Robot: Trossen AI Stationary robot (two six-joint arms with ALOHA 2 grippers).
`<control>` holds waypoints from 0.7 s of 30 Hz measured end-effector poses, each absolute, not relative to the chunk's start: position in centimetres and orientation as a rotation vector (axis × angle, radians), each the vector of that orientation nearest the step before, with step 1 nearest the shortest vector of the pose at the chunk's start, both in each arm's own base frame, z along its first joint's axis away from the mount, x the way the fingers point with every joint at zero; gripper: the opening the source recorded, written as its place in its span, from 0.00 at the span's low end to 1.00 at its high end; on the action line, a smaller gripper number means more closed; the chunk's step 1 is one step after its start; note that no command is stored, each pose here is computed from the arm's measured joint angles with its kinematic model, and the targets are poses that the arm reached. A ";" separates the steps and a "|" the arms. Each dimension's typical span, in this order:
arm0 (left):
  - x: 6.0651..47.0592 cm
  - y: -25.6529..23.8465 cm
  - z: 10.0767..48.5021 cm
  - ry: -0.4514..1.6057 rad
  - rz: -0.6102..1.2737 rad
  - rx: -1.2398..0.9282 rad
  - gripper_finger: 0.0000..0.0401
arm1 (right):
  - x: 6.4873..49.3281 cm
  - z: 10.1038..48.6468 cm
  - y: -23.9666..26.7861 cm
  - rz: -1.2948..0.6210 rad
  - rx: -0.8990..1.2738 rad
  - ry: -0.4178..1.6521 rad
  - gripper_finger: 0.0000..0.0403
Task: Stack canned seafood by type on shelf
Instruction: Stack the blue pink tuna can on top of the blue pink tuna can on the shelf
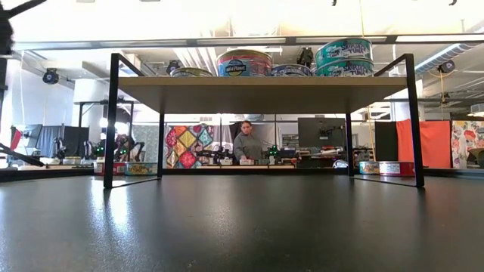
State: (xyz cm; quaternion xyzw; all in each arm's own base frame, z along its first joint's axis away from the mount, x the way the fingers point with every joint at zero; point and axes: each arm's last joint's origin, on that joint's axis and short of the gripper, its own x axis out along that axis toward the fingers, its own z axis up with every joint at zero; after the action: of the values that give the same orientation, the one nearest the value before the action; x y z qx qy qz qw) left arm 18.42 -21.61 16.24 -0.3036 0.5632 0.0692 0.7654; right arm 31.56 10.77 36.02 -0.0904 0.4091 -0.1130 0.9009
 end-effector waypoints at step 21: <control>21.8 -24.1 17.5 1.246 -0.146 -0.517 0.00 | 31.3 31.3 23.3 -0.026 0.016 0.769 0.03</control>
State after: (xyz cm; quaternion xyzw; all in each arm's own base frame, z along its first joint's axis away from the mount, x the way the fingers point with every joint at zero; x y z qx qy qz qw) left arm 21.78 -24.08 17.45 -0.2390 0.5764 -0.0675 0.7785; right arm 31.28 23.34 31.27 0.0076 0.3753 -0.0127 0.9268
